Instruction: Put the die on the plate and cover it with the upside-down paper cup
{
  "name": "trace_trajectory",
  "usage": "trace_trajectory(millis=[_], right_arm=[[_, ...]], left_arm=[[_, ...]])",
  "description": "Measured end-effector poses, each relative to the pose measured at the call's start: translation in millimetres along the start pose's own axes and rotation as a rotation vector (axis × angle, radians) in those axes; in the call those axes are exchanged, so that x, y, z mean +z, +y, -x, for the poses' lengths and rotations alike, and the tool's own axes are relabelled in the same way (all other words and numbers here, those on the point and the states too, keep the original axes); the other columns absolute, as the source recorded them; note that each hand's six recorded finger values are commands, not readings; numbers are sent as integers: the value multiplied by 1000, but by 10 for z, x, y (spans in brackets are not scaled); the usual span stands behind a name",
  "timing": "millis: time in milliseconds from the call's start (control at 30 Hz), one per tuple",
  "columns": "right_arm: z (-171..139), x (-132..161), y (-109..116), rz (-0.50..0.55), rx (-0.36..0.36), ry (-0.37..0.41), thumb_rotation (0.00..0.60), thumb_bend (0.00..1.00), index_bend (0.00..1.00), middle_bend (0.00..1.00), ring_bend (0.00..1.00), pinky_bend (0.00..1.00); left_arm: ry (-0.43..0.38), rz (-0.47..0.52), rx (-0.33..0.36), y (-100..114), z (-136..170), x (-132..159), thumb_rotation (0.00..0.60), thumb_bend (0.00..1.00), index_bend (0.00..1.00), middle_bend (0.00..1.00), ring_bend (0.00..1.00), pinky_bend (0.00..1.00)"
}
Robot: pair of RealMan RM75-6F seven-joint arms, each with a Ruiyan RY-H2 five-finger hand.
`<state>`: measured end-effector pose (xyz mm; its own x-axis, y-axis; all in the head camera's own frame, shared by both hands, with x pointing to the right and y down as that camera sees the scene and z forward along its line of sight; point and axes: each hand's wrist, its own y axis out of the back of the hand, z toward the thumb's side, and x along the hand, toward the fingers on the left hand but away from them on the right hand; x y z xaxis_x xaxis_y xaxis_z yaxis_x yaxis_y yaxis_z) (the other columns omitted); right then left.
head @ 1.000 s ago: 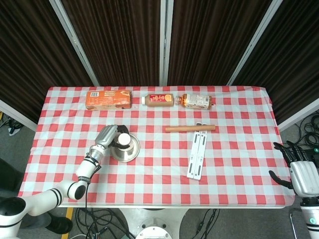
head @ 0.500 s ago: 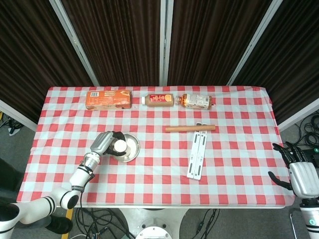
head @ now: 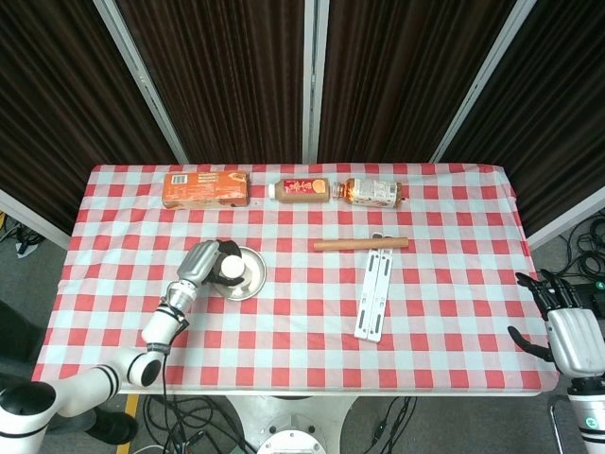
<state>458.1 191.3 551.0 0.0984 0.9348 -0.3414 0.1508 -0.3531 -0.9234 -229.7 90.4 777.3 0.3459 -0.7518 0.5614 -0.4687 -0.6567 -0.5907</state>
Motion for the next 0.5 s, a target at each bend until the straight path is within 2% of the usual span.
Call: trace_trajectory(millis=[233,500], right_arm=[[22,-7,-17,1,6,-5,600,129,123,248,83,140],[22,-16,-17,0,7,-11,600,129,122,248,82,140]], left_arm=[[-48,-22,-5,-4,180,62,600,190,488,528,391,322],[3,-45,11,57,-62,14,600,190,488,527,391,322]])
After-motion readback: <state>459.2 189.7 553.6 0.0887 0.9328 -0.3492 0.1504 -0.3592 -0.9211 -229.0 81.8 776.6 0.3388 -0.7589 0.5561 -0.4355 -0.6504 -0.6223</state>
